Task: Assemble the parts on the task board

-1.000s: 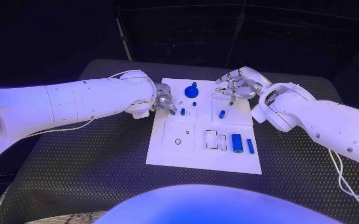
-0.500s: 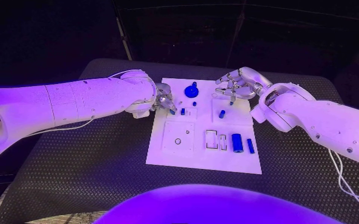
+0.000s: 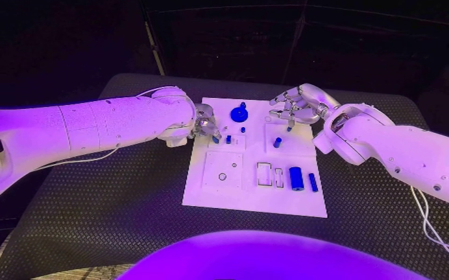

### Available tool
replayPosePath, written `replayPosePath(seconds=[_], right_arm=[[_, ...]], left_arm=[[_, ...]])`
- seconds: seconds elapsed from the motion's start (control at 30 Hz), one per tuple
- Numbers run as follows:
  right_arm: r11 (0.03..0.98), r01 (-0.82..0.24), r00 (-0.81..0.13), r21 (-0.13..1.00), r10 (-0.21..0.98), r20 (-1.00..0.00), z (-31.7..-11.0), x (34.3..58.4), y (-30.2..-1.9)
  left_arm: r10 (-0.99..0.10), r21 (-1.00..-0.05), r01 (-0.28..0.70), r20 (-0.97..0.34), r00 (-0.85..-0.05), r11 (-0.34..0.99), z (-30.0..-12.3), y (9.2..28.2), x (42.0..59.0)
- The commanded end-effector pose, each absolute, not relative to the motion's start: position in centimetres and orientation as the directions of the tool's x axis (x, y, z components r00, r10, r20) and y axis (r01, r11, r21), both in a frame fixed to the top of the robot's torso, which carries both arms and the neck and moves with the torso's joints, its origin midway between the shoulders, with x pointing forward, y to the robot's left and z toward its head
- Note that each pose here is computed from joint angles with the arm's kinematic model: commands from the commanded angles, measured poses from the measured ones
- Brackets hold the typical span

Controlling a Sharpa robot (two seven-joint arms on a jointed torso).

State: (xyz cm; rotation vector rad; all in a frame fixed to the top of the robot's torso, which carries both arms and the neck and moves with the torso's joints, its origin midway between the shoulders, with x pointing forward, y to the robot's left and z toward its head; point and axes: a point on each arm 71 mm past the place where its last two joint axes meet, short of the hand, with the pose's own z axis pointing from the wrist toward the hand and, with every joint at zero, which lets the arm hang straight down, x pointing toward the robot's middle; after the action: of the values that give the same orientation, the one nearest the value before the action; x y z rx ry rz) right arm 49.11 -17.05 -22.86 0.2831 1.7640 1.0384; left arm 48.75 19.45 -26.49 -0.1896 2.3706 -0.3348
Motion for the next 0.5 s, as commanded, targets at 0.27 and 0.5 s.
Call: replayPosePath(seconds=[0.27,0.5], right_arm=[[0.595,-0.279,-0.451,0.753,0.612,-0.650,-22.72,49.09,-16.98],[0.595,-0.279,-0.451,0.754,0.612,-0.650,-22.72,49.09,-16.95]], left_arm=[[-0.212,-0.276,-0.047,-0.608,-0.765,0.960,-27.33,19.38,48.57],[-0.210,-0.275,-0.045,-0.606,-0.767,0.960,-27.36,19.20,48.68]])
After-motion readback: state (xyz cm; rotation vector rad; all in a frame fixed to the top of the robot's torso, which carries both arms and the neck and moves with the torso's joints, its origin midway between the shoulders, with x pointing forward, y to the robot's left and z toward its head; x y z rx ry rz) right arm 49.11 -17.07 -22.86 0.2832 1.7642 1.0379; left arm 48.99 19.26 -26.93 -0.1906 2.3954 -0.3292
